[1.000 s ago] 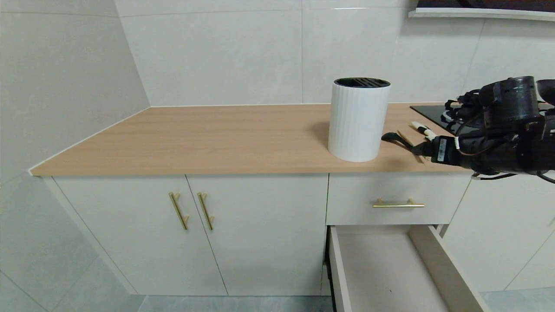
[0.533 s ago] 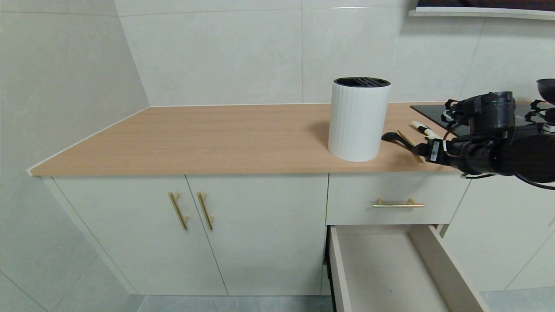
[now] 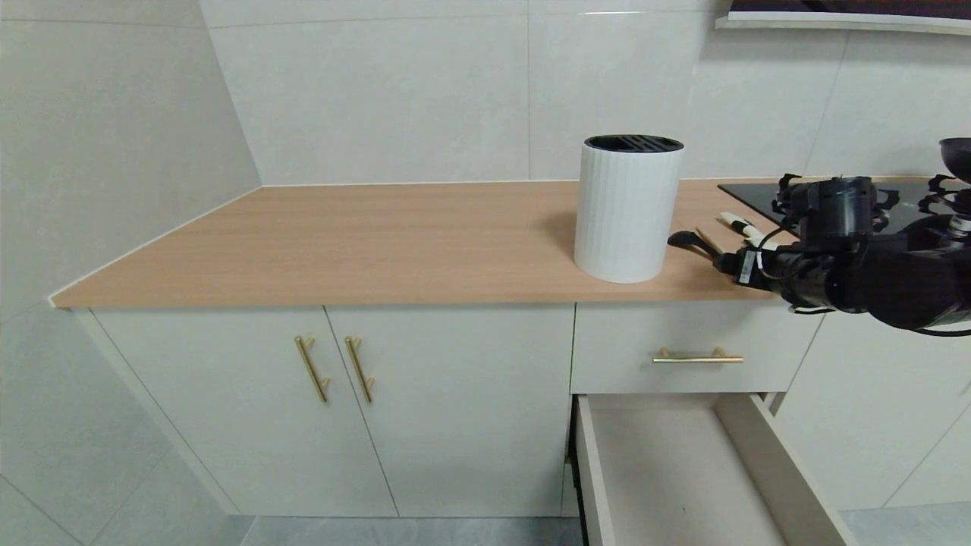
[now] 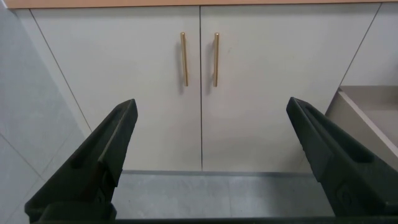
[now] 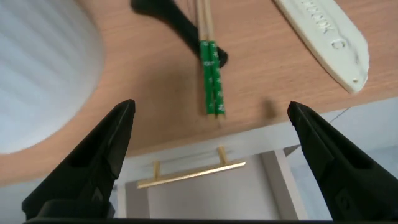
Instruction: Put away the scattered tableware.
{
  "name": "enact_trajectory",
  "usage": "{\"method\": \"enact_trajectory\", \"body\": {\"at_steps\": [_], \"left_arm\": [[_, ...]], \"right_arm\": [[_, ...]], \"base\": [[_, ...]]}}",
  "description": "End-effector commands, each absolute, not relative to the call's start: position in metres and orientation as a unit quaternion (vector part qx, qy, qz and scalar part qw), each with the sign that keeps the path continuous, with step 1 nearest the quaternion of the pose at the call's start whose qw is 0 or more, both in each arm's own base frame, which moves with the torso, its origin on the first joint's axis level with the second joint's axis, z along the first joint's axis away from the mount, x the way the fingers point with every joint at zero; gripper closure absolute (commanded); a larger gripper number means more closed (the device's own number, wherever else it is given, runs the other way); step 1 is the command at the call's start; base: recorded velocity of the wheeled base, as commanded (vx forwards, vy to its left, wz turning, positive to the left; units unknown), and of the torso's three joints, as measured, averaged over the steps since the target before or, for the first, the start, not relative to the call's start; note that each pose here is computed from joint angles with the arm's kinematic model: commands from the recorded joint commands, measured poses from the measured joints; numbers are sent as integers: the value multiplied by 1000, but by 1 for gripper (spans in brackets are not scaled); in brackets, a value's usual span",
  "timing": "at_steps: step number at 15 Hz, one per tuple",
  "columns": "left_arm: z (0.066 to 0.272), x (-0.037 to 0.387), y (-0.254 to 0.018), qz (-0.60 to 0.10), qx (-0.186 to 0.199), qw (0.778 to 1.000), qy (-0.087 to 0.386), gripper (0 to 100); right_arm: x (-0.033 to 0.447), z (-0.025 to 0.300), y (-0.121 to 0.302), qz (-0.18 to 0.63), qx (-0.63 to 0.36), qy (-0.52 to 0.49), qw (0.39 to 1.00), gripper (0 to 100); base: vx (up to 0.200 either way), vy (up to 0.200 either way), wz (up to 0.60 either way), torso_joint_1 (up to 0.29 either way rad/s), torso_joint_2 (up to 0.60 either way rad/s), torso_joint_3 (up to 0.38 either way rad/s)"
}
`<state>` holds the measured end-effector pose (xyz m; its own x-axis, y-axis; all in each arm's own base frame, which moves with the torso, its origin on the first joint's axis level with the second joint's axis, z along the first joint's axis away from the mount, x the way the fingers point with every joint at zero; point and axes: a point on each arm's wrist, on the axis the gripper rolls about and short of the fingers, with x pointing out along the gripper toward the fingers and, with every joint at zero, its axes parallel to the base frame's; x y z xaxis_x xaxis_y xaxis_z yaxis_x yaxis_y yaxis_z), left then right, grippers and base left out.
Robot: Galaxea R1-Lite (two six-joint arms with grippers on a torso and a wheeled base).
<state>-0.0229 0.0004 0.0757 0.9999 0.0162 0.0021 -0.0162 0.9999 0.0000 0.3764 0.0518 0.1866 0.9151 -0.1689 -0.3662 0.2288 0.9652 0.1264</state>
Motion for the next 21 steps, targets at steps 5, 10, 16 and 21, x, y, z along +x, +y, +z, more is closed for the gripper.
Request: {"method": "enact_trajectory", "body": {"at_steps": [5,10,16,21], "left_arm": [[76,-23,0,8,0,1000,-1,0],[76,-23,0,8,0,1000,-1,0],[76,-23,0,8,0,1000,-1,0],[76,-23,0,8,0,1000,-1,0]], "right_arm": [[382,180,52,-105,82,183,974,0],[384,175,52,-105,81,189,973,100],[379,185,51,-104,84,178,975,100],[347,215,47,-102,86,170,976,100]], "base": [[0,0,0,0,0,0],[0,0,0,0,0,0],[0,0,0,0,0,0],[0,0,0,0,0,0]]}}
